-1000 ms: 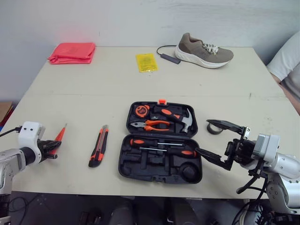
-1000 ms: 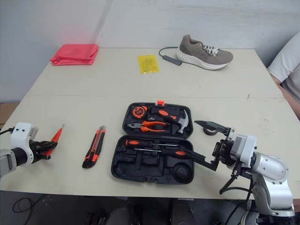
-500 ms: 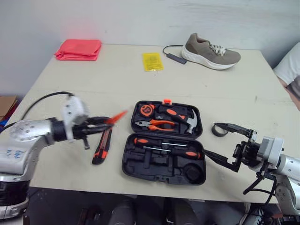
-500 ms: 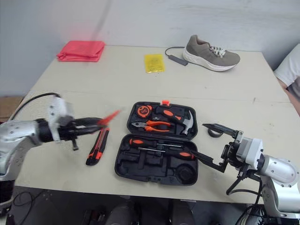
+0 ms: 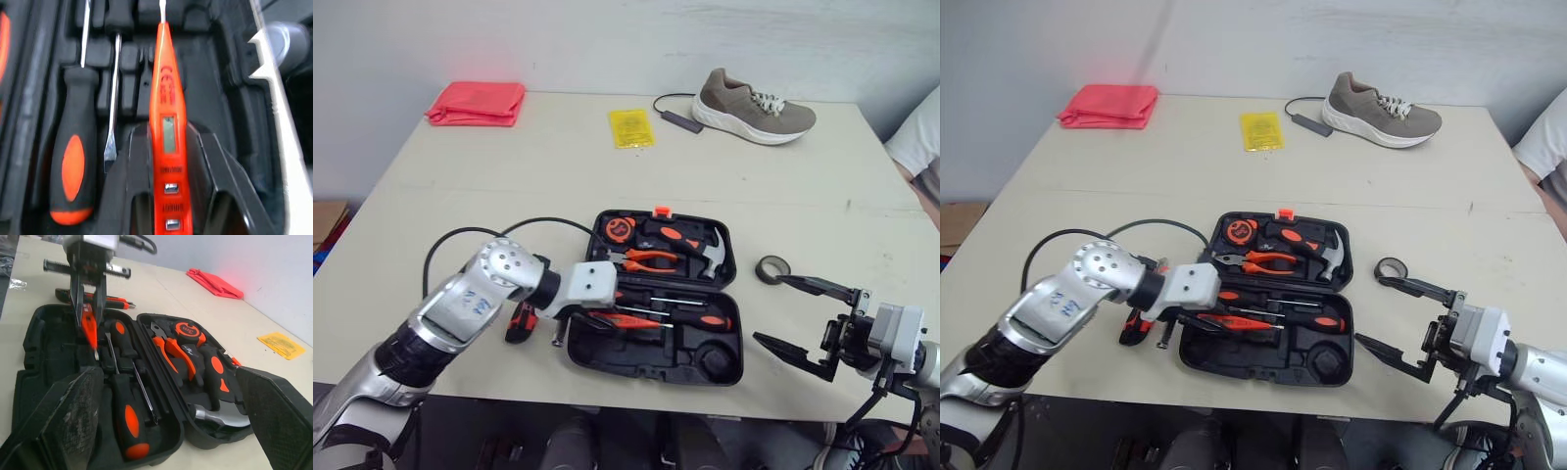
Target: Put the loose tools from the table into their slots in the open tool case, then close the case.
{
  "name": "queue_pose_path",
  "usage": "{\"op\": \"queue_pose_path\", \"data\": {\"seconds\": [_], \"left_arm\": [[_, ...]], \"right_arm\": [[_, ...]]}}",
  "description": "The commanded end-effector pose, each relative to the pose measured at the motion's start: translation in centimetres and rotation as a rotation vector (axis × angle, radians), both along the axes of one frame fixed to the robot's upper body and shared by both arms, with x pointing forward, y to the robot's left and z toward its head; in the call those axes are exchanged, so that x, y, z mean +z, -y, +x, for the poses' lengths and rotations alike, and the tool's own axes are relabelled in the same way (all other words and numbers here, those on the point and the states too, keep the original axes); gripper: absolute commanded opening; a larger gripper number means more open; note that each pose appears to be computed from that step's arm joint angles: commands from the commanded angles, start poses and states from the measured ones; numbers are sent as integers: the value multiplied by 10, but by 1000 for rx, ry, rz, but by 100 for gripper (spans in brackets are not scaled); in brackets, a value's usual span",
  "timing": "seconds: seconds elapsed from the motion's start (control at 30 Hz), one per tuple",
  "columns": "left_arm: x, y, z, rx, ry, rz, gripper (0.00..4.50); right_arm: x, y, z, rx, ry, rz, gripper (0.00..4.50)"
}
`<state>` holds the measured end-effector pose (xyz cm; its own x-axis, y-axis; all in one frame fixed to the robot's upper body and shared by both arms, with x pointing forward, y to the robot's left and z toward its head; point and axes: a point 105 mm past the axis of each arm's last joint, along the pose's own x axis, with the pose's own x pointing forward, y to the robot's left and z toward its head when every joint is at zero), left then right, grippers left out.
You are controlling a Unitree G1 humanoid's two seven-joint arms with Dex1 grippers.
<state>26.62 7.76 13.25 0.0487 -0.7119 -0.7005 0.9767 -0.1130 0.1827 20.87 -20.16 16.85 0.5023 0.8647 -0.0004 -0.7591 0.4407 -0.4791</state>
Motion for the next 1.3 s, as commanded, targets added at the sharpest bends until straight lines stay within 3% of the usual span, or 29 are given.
{"op": "queue_pose_path", "data": {"seconds": [0.03,0.73,1.0,1.3], "left_arm": [[7,6,3,-23,63,41,28],[1,-7,18,15,120,232,28],[-13,-16,18,9,100,351,28],[-14,5,13,-40,64,310,28]], "right_arm": [[11,-1,-4,-20,38,4,450],[5,1,-11,-40,21,7,450],[-2,5,-13,-43,14,10,450],[-4,4,-14,-39,18,15,450]]}}
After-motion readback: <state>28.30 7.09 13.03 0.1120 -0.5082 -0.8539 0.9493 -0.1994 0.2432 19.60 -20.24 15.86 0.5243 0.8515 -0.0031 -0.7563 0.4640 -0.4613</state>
